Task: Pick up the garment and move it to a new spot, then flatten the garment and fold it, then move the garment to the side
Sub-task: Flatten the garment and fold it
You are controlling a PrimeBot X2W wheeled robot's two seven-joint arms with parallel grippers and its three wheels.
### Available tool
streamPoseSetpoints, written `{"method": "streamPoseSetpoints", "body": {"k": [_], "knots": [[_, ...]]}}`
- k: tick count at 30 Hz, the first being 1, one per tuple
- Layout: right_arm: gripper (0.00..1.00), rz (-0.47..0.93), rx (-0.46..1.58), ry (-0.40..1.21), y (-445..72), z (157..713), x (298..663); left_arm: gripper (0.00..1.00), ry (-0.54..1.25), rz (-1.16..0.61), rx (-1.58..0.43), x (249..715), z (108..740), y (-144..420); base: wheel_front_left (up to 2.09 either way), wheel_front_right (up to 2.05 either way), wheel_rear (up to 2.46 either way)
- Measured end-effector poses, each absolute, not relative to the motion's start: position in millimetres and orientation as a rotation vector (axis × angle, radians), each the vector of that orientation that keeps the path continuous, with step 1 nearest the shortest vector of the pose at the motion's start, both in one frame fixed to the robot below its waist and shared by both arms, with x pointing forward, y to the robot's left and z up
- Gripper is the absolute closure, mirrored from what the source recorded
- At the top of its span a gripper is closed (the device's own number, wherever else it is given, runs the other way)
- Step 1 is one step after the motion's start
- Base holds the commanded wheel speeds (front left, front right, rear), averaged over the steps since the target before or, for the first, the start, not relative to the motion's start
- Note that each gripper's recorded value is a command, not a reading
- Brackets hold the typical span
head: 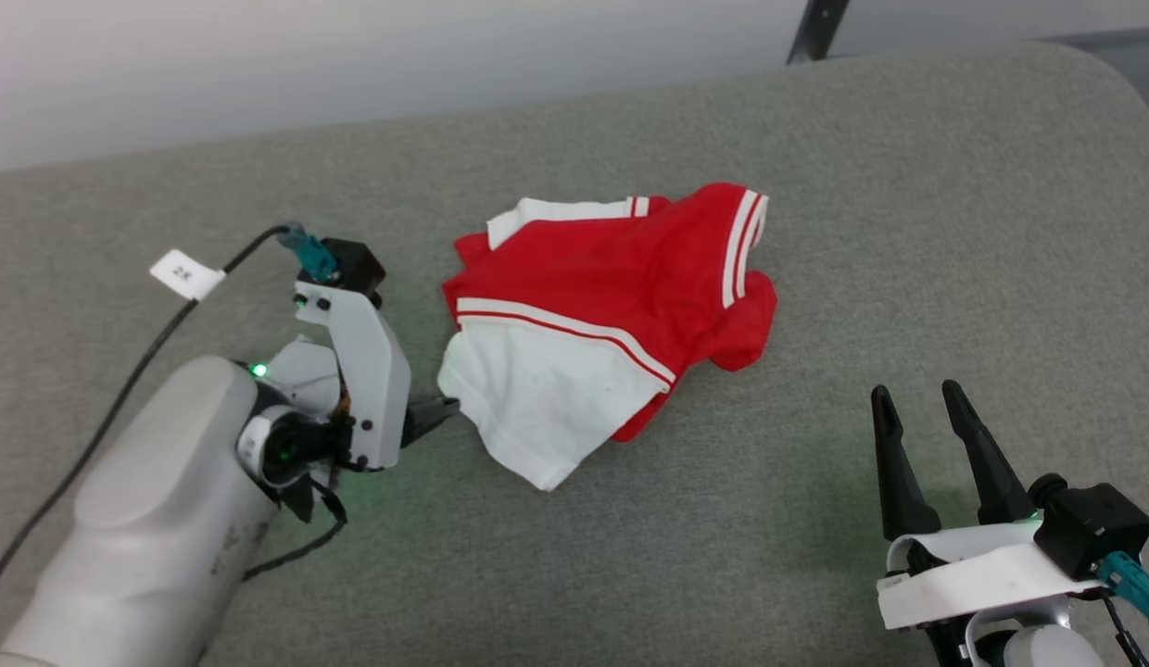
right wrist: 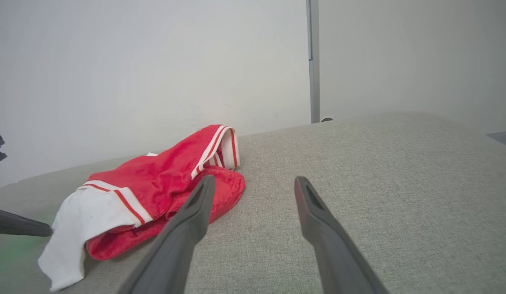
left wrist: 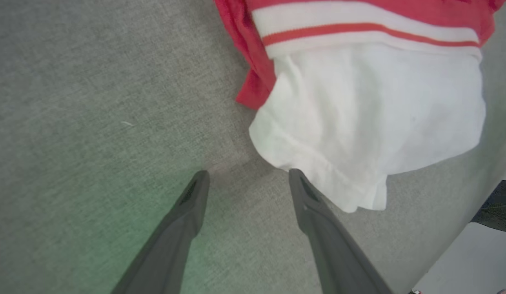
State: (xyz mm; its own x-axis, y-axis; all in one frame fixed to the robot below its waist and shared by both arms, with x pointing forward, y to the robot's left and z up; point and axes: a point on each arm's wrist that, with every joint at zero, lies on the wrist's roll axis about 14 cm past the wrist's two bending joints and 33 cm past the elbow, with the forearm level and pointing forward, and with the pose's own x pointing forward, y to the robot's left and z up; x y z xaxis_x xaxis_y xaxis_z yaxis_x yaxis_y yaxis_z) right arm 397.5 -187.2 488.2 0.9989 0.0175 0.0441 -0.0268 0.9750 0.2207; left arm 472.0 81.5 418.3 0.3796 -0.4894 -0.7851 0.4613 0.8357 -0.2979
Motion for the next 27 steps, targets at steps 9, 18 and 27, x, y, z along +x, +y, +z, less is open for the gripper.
{"method": "streamPoseSetpoints", "body": {"k": [9, 18, 27], "knots": [[0.0, -0.018, 0.216, -0.034, -201, 484, 397, 0.0, 1.054, -0.657, -0.042, 481, 405, 62, 0.0, 0.0, 0.0], [0.0, -0.008, 0.223, -0.039, -197, 487, 397, 1.0, 1.077, -0.706, -0.076, 469, 408, 51, 0.0, 0.0, 0.0], [0.0, 0.018, 0.235, -0.047, -188, 489, 400, 1.0, 1.023, -0.616, -0.027, 483, 429, 93, 0.0, 0.0, 0.0]]}}
